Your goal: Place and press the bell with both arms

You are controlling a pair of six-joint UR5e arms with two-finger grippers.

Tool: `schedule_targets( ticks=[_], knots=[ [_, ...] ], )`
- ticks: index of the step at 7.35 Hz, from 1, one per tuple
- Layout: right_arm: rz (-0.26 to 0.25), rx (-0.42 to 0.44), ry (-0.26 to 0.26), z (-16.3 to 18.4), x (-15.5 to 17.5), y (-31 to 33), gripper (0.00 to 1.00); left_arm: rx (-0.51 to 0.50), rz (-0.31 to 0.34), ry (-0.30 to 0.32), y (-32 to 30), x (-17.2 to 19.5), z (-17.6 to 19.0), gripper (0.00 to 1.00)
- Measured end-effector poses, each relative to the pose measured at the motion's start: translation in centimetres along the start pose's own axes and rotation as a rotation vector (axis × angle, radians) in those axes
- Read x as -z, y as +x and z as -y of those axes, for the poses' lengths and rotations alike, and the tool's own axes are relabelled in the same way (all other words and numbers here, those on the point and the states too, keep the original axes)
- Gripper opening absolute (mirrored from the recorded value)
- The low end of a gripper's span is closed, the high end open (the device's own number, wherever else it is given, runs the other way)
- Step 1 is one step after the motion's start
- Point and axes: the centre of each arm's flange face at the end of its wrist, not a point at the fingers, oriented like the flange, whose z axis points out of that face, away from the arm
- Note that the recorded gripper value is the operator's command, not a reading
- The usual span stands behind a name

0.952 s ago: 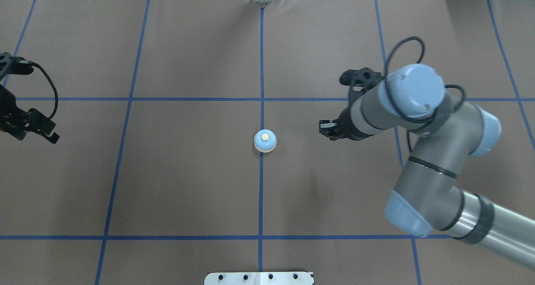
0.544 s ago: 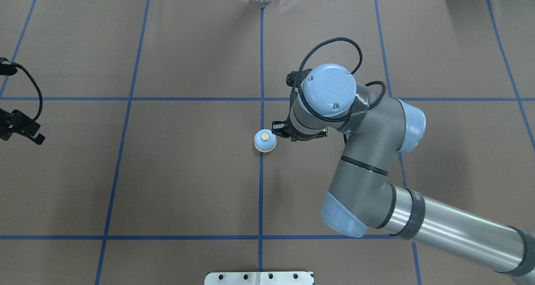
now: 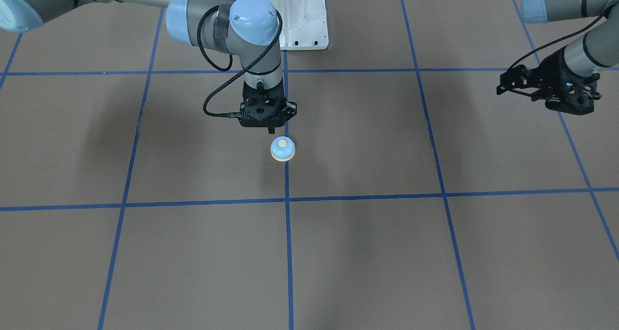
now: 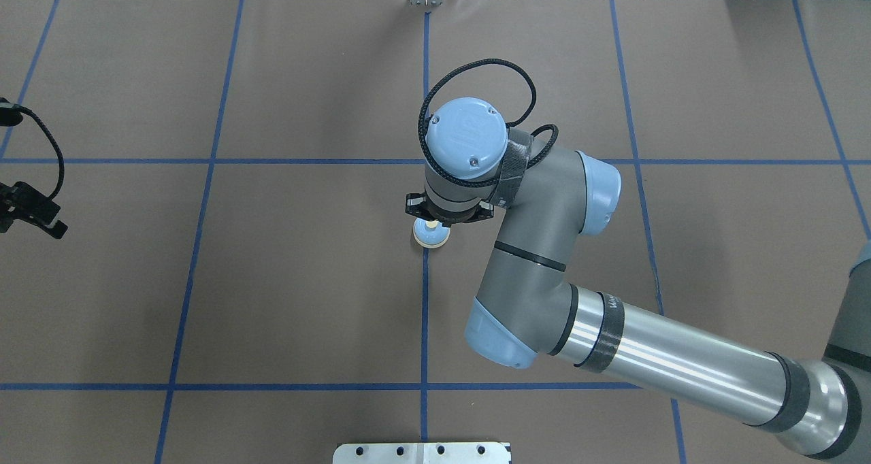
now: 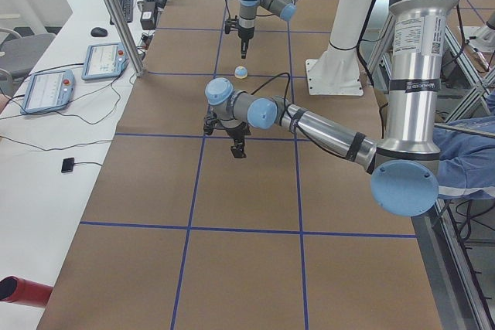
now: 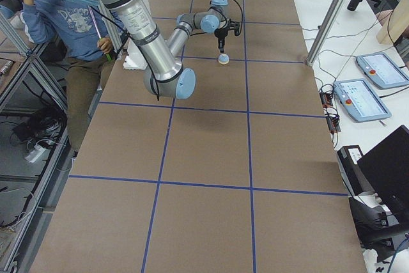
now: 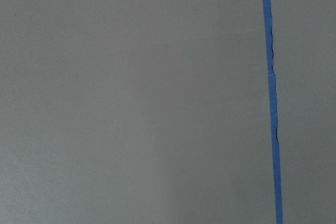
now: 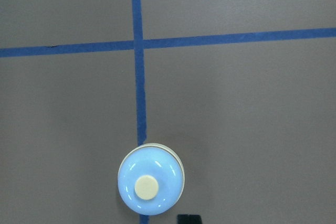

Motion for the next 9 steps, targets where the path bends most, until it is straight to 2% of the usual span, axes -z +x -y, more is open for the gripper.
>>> schedule_targets(
  ticks=[9],
  knots=[
    [-0.025, -0.006, -0.077, 0.9, -2.9, -2.5, 0.00, -0.004, 0.002, 0.005, 0.2, 0.3, -0.6, 0.99]
  ],
)
